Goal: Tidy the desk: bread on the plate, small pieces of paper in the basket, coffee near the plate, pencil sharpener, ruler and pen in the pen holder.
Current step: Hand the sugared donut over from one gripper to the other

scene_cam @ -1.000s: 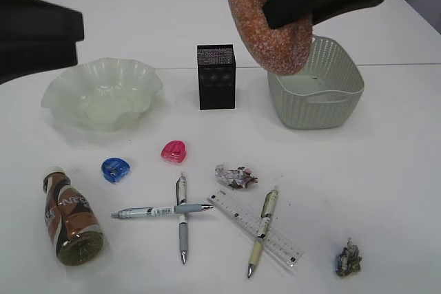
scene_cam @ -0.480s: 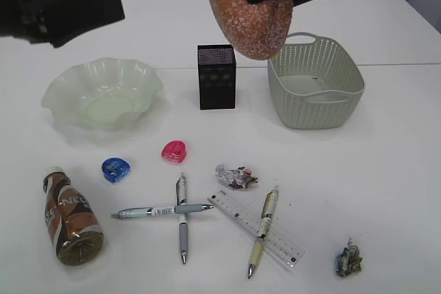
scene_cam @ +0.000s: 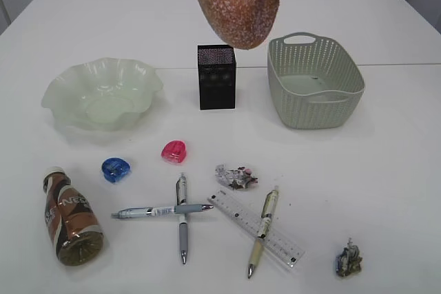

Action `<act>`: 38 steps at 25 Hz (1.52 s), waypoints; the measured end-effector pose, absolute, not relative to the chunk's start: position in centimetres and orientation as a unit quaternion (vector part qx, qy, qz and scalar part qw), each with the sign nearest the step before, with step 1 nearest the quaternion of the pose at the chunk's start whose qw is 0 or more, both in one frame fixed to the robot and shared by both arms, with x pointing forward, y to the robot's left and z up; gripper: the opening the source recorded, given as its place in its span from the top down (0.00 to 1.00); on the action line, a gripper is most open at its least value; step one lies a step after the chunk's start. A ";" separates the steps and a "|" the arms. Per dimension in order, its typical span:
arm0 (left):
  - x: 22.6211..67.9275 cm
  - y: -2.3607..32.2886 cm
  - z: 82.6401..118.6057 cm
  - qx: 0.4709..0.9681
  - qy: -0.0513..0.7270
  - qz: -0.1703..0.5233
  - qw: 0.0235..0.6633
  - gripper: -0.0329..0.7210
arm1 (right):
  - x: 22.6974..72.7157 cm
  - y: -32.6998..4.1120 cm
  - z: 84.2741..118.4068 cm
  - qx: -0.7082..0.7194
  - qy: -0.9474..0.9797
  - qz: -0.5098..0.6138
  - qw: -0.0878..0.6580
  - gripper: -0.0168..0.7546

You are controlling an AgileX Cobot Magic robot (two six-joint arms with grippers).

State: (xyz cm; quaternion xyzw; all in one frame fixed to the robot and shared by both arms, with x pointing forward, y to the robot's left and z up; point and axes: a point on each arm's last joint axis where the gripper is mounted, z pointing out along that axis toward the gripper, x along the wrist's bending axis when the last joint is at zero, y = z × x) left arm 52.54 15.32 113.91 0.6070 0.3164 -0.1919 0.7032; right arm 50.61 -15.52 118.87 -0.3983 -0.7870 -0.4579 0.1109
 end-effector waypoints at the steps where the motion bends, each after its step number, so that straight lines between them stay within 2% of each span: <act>1: 52.5 14.9 113.8 0.609 0.314 -0.197 0.701 0.14 | 50.6 -15.5 118.9 -0.397 -0.786 -0.460 0.113 0.71; 10: 52.3 12.9 113.0 0.618 0.305 -0.226 0.689 0.14 | 50.6 -15.4 119.0 -0.394 -0.785 -0.463 0.114 0.71; 26: 53.4 9.9 113.0 0.628 0.290 -0.233 0.684 0.15 | 50.5 -15.4 119.1 -0.386 -0.785 -0.470 0.115 0.71; 29: 53.5 9.8 112.8 0.628 0.294 -0.232 0.683 0.22 | 50.5 -15.4 119.1 -0.385 -0.786 -0.470 0.115 0.71; 34: 53.6 9.8 112.9 0.627 0.294 -0.232 0.683 0.51 | 50.5 -15.4 119.1 -0.385 -0.786 -0.470 0.115 0.71; 38: 53.6 9.8 112.9 0.627 0.295 -0.232 0.683 0.63 | 50.5 -15.4 119.1 -0.386 -0.785 -0.471 0.113 0.71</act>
